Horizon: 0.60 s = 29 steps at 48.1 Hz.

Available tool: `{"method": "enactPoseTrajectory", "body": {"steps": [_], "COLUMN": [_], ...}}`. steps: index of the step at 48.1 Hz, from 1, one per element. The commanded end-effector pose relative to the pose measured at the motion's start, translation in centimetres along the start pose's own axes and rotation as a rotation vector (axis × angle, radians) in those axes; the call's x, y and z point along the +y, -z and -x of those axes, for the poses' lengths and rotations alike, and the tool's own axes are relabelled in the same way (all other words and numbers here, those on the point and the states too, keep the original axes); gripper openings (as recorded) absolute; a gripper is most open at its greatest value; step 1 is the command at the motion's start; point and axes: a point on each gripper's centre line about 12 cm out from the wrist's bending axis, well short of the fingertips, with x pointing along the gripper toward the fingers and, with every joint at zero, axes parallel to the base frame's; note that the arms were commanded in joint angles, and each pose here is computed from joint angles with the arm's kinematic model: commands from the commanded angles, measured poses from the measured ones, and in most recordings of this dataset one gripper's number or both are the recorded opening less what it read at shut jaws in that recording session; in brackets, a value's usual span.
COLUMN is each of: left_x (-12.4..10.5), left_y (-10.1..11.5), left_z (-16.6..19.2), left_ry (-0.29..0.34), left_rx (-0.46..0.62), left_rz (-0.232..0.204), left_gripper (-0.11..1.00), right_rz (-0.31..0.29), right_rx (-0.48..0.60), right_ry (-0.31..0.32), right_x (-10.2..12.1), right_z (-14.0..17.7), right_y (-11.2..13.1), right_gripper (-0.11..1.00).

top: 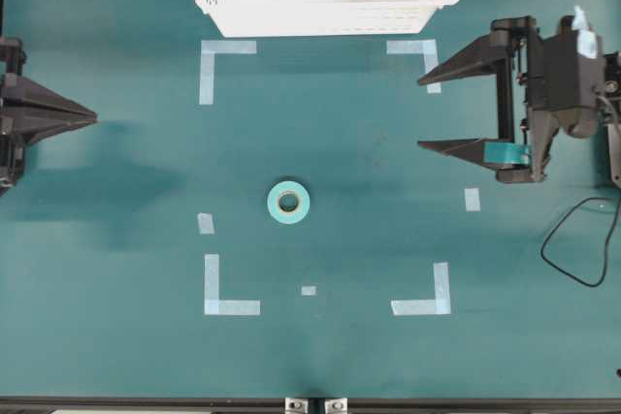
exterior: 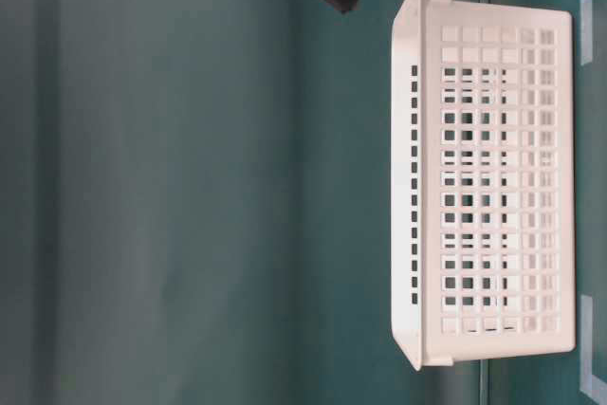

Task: Put the tape into the white basket.
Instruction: 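Move the open right gripper inward toward the teal tape roll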

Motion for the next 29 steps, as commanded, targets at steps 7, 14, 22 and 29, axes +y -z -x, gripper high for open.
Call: {"method": "enactPoseTrajectory", "body": {"steps": [7,14,22,29], "left_x": [0.0,0.0,0.0,0.0], "left_y": [-0.4,-0.3,-0.2,-0.3], "left_z": [0.3,0.5,0.5,0.5], "left_ry": [-0.001,0.0,0.0,0.0], "left_rx": [-0.045,-0.06,-0.058,-0.06], "left_rz": [-0.007,-0.005,-0.005,-0.005], "left_gripper": [-0.11,-0.11,-0.11,-0.11], "right_rz": [-0.002,0.002,0.009,0.015], "right_rx": [0.061,0.102,0.141,0.185], "right_ry": [0.004,0.003,-0.007,-0.014], "right_x": [0.2,0.3,0.8,1.3], "right_z": [-1.7,-3.1,-4.8,-6.3], "right_y": [-0.6,-0.3,0.0,0.5], "right_gripper": [0.96,0.96,0.96,0.96]}}
